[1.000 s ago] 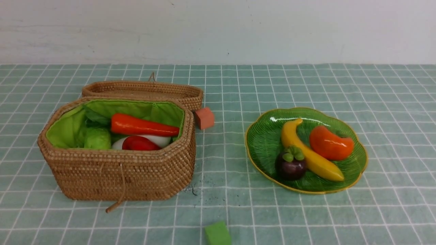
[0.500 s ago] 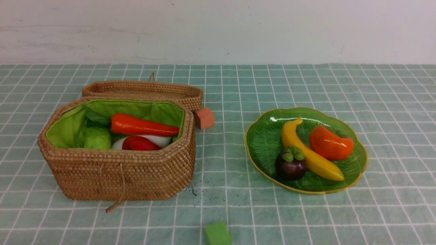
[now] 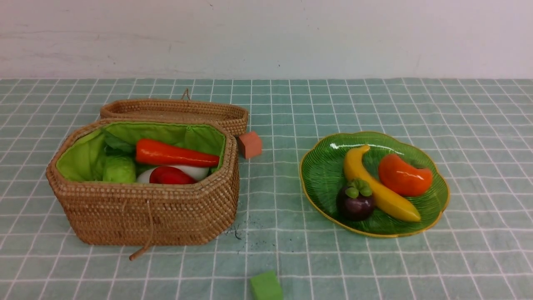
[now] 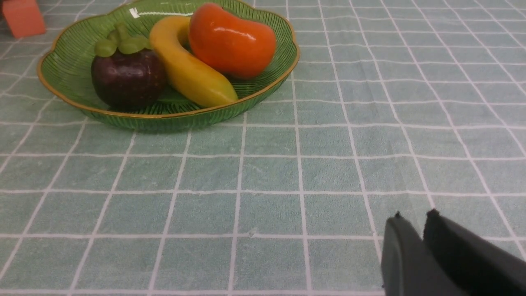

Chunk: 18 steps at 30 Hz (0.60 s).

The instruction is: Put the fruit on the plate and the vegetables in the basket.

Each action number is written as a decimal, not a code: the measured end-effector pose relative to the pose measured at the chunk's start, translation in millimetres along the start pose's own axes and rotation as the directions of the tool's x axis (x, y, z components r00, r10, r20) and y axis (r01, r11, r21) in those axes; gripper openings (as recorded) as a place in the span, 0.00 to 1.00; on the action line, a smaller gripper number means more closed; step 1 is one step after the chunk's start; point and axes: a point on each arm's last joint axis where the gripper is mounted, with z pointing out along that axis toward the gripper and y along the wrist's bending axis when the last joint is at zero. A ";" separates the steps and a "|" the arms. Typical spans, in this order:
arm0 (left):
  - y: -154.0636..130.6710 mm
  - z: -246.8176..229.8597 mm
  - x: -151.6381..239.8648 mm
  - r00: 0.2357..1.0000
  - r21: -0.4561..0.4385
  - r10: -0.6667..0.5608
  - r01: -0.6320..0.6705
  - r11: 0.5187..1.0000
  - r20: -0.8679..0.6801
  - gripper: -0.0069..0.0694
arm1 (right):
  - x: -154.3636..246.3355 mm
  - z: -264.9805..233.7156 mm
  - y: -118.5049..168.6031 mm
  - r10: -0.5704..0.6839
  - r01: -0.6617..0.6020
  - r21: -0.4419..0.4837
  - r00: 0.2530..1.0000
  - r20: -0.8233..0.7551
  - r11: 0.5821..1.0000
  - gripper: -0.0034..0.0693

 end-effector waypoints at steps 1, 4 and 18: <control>0.0 0.0 0.0 1.000 0.000 0.000 0.000 1.000 0.000 0.07 | 0.0 0.0 0.0 0.000 0.000 0.000 1.000 0.000 1.000 0.17; 0.0 0.0 0.0 1.000 0.000 -0.001 0.001 1.000 0.000 0.07 | 0.0 0.0 0.0 0.000 0.000 0.000 1.000 0.000 1.000 0.17; 0.0 0.0 0.0 1.000 0.000 -0.001 0.001 1.000 0.000 0.09 | 0.0 0.0 0.0 0.000 0.000 0.000 1.000 0.000 1.000 0.19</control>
